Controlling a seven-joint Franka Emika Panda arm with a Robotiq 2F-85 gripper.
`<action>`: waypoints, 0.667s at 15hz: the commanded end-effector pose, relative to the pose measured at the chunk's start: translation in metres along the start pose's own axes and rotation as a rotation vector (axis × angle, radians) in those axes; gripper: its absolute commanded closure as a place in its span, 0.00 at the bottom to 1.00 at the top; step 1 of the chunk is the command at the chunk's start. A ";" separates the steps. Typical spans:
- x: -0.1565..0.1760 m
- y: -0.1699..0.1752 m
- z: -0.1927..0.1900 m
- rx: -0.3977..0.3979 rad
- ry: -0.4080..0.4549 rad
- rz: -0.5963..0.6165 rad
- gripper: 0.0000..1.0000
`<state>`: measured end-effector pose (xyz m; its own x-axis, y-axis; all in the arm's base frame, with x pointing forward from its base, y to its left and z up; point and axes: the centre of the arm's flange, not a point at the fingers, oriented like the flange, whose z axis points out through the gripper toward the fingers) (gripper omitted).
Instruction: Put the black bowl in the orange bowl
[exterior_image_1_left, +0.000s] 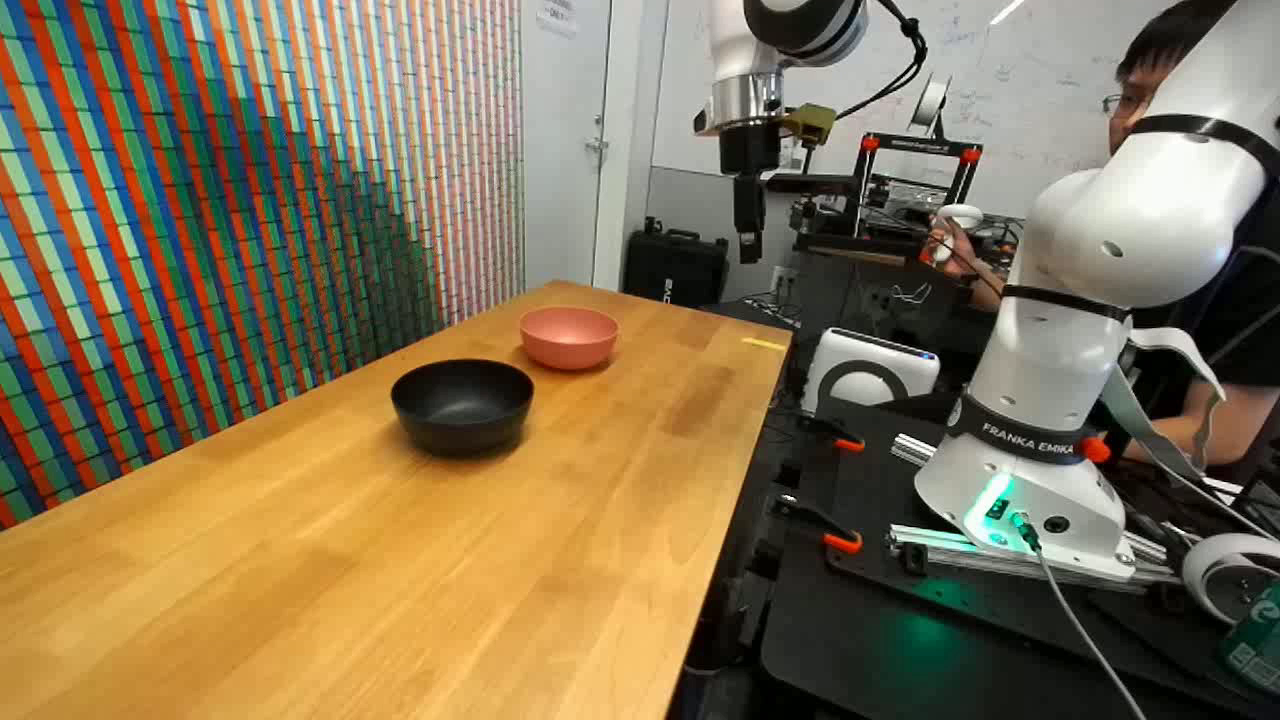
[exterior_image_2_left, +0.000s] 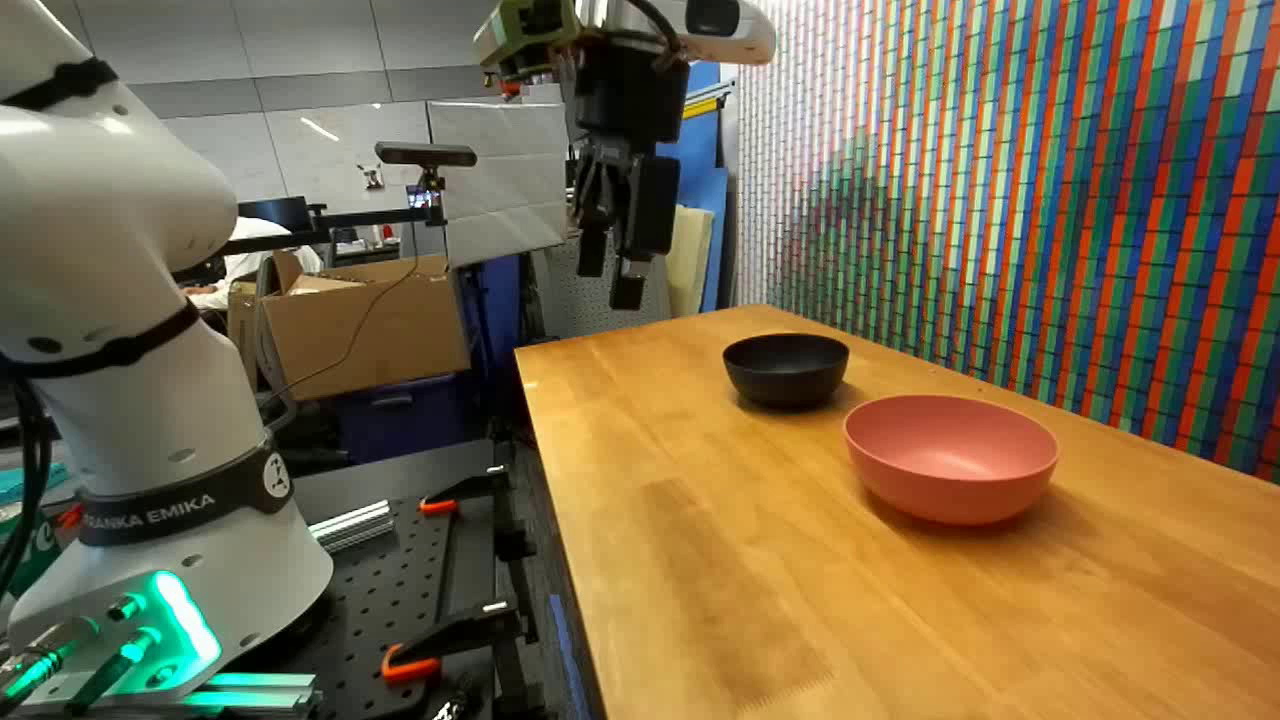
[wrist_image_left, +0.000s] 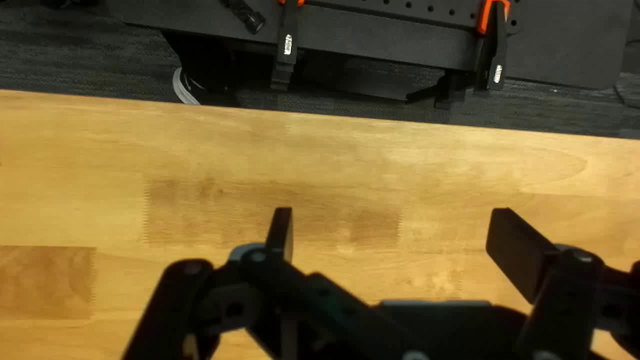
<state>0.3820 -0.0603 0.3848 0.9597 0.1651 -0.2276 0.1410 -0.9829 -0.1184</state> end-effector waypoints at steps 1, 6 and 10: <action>0.000 0.000 0.000 0.000 0.001 0.000 0.00; 0.012 -0.004 0.005 0.002 0.027 -0.011 0.00; 0.061 -0.042 0.012 0.015 0.186 -0.040 0.00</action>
<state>0.4010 -0.0425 0.3782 0.9755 0.1720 -0.1370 0.1564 -0.9806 -0.1179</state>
